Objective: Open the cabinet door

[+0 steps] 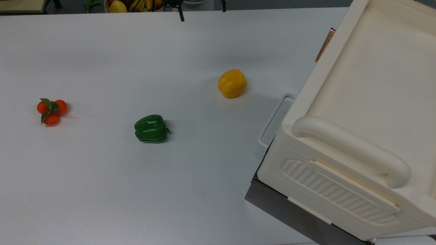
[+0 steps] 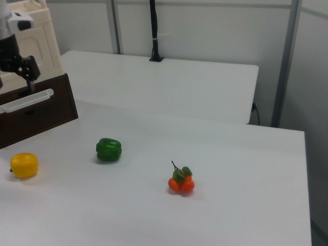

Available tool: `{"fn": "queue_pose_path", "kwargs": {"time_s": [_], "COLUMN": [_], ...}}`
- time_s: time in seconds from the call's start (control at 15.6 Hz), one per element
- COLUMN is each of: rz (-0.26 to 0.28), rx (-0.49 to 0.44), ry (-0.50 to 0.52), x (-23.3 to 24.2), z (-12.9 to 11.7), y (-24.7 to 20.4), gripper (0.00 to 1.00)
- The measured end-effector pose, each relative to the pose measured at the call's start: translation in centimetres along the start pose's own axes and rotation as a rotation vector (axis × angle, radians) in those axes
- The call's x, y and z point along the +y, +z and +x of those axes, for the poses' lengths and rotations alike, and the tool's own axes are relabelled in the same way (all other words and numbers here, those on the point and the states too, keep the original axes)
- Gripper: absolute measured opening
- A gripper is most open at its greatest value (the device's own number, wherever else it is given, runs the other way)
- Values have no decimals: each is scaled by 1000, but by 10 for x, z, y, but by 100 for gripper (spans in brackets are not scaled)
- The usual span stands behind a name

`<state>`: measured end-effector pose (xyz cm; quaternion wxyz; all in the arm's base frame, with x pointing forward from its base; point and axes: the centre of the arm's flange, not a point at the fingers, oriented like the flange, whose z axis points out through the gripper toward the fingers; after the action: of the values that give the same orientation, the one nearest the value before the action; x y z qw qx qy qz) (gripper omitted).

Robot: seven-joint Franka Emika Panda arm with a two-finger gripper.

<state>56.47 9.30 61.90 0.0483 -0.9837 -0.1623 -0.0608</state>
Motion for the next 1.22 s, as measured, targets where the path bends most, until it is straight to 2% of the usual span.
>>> {"fn": "queue_pose_path", "kwargs": {"time_s": [0.19,0.51,0.64,0.77,0.83,0.96,1.02,1.09,1.22], "rz": [30,49,58,62,63,63,60,57,54], "rx": [50,145,165,181,188,215,225,228,233], "ry": [-98,-248,-310,-375,-414,-496,-547,-597,-662], "x": [-30,-89,-107,-120,-127,-141,-145,-148,-151], "z": [10,29,34,37,38,41,42,43,44], "y": [-6,-11,-16,-21,-23,-25,-25,-23,-21], "gripper": [100,93,74,72,63,59,54,43,38]}}
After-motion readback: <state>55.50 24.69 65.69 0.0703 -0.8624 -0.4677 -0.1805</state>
